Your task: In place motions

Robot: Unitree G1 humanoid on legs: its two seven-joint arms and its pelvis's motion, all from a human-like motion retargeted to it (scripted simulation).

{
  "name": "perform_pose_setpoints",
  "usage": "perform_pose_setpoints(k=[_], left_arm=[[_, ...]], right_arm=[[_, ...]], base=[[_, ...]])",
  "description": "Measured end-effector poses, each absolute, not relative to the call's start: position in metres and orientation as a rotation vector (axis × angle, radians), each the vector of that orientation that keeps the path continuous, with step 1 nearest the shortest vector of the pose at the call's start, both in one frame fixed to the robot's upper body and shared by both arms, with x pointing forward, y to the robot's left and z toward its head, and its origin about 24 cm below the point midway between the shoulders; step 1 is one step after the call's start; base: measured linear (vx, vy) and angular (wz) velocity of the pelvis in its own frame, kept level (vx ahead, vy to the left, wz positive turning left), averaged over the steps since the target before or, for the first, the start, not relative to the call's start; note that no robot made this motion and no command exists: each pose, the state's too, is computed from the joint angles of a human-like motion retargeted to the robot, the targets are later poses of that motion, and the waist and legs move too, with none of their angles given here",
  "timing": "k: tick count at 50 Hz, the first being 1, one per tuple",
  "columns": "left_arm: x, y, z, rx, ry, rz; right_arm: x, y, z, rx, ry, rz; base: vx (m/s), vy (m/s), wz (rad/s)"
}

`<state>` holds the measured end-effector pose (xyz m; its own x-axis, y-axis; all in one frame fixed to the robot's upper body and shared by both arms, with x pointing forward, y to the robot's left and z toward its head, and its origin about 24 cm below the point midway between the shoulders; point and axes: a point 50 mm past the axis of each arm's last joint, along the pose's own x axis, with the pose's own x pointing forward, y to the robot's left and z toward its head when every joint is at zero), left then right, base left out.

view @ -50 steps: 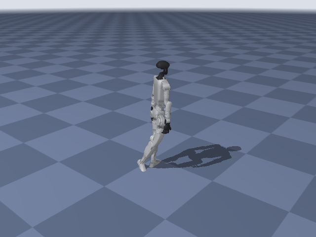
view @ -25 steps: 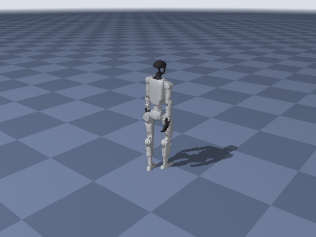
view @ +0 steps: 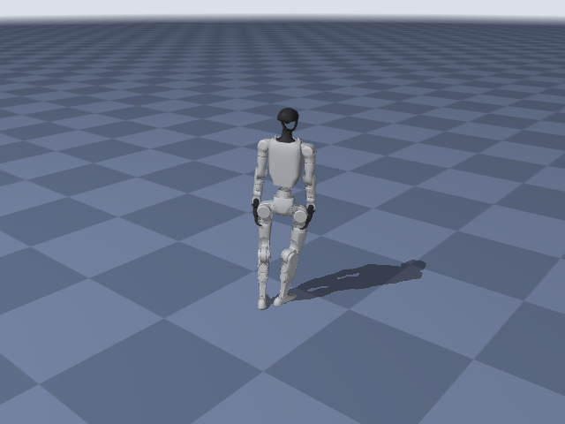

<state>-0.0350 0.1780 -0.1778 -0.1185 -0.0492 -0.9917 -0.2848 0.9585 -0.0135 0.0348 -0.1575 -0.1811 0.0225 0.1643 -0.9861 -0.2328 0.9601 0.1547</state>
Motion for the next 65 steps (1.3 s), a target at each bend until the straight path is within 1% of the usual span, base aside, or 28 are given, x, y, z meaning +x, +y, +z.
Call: perform_pose_setpoints(k=[5, 9, 18, 28, 36, 42, 45, 48, 52, 55, 59, 65], left_arm=[[-0.029, 0.179, -0.179, -0.241, 1.667, 0.176], [-0.012, 0.182, -0.180, -0.216, 1.608, 0.149], [0.021, 0.189, -0.180, -0.206, 1.489, 0.147], [0.030, 0.187, -0.180, -0.215, 1.455, 0.147], [0.017, 0.161, -0.182, -0.427, 1.454, 0.231], [-0.002, 0.162, -0.182, -0.501, 1.515, 0.340], [-0.018, 0.169, -0.180, -0.480, 1.595, 0.344], [-0.020, 0.180, -0.179, -0.392, 1.634, 0.300], [-0.011, 0.190, -0.179, -0.293, 1.594, 0.278], [-0.010, 0.191, -0.179, -0.300, 1.574, 0.284], [-0.024, 0.187, -0.179, -0.332, 1.620, 0.288], [-0.052, 0.191, -0.175, -0.317, 1.705, 0.316]], right_arm=[[0.021, -0.161, -0.182, -0.139, 1.557, 0.359], [0.005, -0.167, -0.181, -0.173, 1.637, 0.370], [-0.016, -0.175, -0.179, -0.127, 1.737, 0.362], [-0.015, -0.181, -0.179, -0.108, 1.727, 0.293], [0.019, -0.180, -0.180, -0.160, 1.617, 0.329], [0.075, -0.162, -0.176, -0.225, 1.413, 0.467], [0.085, -0.155, -0.174, -0.266, 1.336, 0.500], [0.084, -0.155, -0.174, -0.280, 1.321, 0.483], [0.076, -0.167, -0.175, -0.288, 1.377, 0.490], [0.070, -0.179, -0.175, -0.316, 1.432, 0.466], [0.059, -0.194, -0.176, -0.325, 1.499, 0.379], [0.052, -0.201, -0.175, -0.219, 1.554, 0.265]], base=[[-0.16, -0.06, 0.28], [-0.11, -0.04, -0.12], [-0.08, -0.04, -0.21], [0.01, 0.01, -0.13], [0.05, 0.04, -1.69], [-0.14, -0.02, -1.07], [-0.11, 0.12, -0.59], [-0.13, 0.30, -1.52], [-0.18, 0.38, -2.83], [-0.21, 0.44, -3.67], [-0.28, 0.51, -3.38], [-0.42, 0.47, -2.95]])
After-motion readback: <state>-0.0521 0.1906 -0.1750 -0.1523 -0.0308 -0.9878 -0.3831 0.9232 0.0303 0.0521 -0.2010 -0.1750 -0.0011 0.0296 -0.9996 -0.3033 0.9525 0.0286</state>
